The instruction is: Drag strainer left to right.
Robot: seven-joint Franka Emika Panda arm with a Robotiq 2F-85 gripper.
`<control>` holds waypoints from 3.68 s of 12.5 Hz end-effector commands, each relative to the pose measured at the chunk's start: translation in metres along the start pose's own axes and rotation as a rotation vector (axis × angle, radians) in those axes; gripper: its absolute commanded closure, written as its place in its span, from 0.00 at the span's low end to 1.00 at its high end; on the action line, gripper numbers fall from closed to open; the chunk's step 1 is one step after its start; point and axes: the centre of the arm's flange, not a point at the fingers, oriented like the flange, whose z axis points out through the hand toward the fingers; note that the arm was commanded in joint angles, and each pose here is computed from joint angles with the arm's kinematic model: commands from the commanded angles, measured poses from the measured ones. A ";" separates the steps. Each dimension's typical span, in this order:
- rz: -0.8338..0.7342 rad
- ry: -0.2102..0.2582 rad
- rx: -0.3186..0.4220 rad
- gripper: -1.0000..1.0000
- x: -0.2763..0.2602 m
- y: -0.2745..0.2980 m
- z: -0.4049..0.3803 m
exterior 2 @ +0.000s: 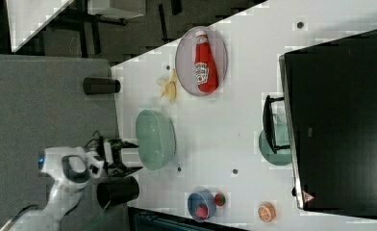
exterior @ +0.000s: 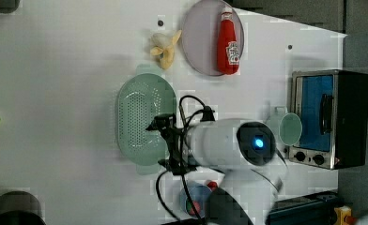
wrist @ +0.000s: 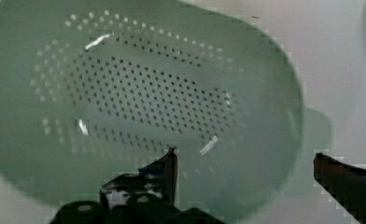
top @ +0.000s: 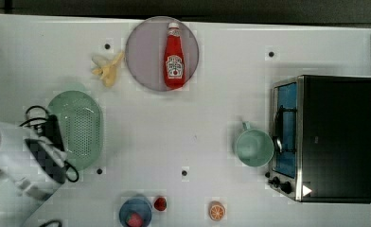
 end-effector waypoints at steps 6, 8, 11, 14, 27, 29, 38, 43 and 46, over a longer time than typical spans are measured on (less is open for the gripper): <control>0.204 -0.045 0.069 0.00 0.045 -0.037 0.072; 0.221 -0.029 0.072 0.00 0.056 -0.040 0.085; 0.245 -0.015 0.073 0.00 0.073 -0.041 0.088; 0.261 -0.007 0.068 0.00 0.083 -0.040 0.091; 0.233 0.025 0.046 0.00 0.176 -0.019 0.084; 0.236 0.024 0.053 0.00 0.197 -0.016 0.082; 0.237 0.045 0.046 0.00 0.286 -0.005 0.078; 0.214 0.066 0.034 0.00 0.330 0.014 0.076; 0.209 0.080 0.028 0.00 0.358 0.025 0.074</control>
